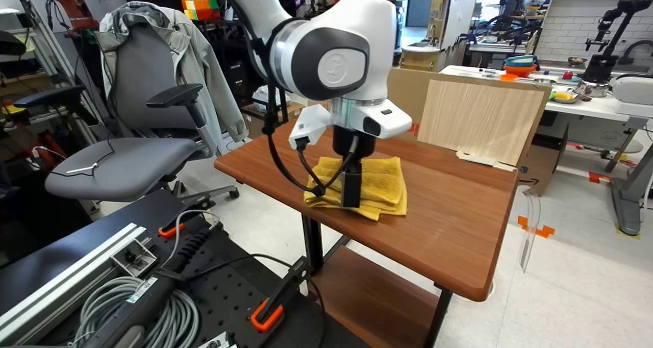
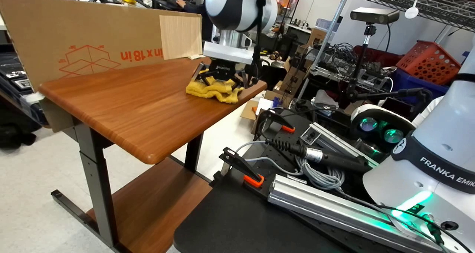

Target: Use the yellow towel to wipe the table

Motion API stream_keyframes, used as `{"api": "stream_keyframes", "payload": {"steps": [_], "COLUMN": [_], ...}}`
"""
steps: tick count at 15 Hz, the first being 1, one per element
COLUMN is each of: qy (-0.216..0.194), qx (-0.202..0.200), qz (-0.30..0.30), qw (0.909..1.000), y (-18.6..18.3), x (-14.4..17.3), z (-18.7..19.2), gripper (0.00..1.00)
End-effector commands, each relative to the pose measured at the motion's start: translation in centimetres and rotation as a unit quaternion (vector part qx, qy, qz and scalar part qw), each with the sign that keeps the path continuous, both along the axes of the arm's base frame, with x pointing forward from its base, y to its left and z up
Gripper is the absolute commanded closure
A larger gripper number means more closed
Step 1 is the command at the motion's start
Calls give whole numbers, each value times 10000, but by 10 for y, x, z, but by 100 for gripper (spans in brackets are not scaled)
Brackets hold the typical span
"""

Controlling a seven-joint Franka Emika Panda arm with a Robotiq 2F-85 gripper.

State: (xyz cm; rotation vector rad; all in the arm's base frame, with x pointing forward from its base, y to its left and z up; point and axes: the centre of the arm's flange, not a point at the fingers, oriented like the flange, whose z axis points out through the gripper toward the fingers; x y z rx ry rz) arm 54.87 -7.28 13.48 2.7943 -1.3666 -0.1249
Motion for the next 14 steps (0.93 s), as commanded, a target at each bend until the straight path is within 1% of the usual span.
{"api": "stream_keyframes", "payload": {"steps": [1,3,5,6,8,9,11,13,14], "qy": [273,304,340,345,257,173,47,-70,-124], "qx": [-173,-312,-423,-428,-419,-434,-462,-501,-516], "qz": [960,1497,1808,1865,1797,1704,1361,892,648], "qw": [9949,9878,9820,9809,9825,9843,9896,9947,9965], "y": [94,147,204,232,263,270,263,229,209], "x": [3,7,14,19,41,52,83,119,131], "z": [-21,-18,-15,-13,-3,1,10,16,19], "gripper": [0,0,0,0,0,0,0,0,0]}}
